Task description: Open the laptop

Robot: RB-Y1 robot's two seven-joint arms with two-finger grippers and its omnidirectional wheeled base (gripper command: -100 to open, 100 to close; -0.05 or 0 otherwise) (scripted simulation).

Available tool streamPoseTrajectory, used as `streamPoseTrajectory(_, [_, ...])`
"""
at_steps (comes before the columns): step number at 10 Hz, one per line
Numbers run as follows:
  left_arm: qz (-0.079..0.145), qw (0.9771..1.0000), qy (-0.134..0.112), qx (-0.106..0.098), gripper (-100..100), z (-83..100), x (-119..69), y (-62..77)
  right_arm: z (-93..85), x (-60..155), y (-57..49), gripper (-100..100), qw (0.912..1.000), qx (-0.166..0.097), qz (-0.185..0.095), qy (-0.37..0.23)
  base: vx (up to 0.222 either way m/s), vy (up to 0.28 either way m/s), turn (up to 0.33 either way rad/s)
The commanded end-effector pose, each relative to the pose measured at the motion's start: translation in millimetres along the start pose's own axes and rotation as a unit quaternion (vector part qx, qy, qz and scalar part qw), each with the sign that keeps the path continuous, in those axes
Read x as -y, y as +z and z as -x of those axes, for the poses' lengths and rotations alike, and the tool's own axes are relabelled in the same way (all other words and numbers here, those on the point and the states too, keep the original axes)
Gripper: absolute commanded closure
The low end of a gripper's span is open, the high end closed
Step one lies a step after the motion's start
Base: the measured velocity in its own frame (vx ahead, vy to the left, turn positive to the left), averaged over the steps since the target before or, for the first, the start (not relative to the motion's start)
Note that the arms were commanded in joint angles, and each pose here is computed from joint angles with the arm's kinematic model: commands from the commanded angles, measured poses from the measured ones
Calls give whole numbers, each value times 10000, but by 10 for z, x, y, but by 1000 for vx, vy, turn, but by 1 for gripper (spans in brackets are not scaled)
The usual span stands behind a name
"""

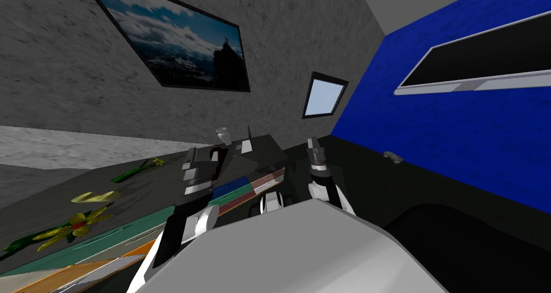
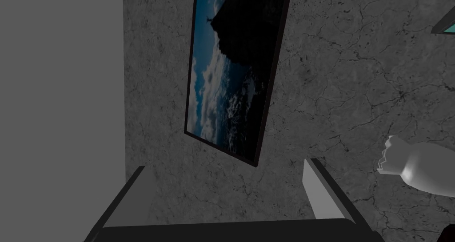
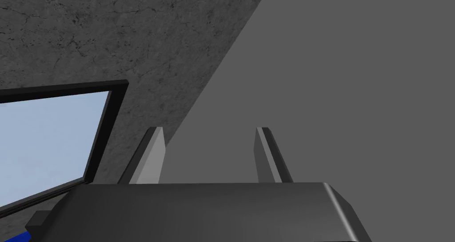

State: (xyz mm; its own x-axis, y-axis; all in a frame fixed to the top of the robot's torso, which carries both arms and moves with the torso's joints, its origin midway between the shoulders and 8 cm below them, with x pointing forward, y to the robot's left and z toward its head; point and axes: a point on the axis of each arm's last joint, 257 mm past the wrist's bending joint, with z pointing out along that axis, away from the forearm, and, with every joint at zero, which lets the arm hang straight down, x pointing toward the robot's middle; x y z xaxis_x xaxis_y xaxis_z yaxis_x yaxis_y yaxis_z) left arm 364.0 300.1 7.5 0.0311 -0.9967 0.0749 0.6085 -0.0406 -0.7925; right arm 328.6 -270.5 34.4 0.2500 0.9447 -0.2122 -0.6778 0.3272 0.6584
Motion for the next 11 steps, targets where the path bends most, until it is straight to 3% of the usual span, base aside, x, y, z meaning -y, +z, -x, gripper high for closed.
streamPoseTrajectory(1, [194, 9997, 164, 35, -100, 204, -158, 44, 0, 0, 0, 0, 10000, 0, 0, 0, 13, -122, -201])
streamPoseTrajectory(7, [542, 9966, 371, 505, -100, 845, -435, 126, 1, 0, -1, 0, 10000, 0, -1, -1, 24, -88, -208])
streamPoseTrajectory(11, [767, 9908, 366, 1049, -100, 1403, -592, 131, 1, 0, -1, 0, 10000, 0, -1, -1, 26, -88, -232])
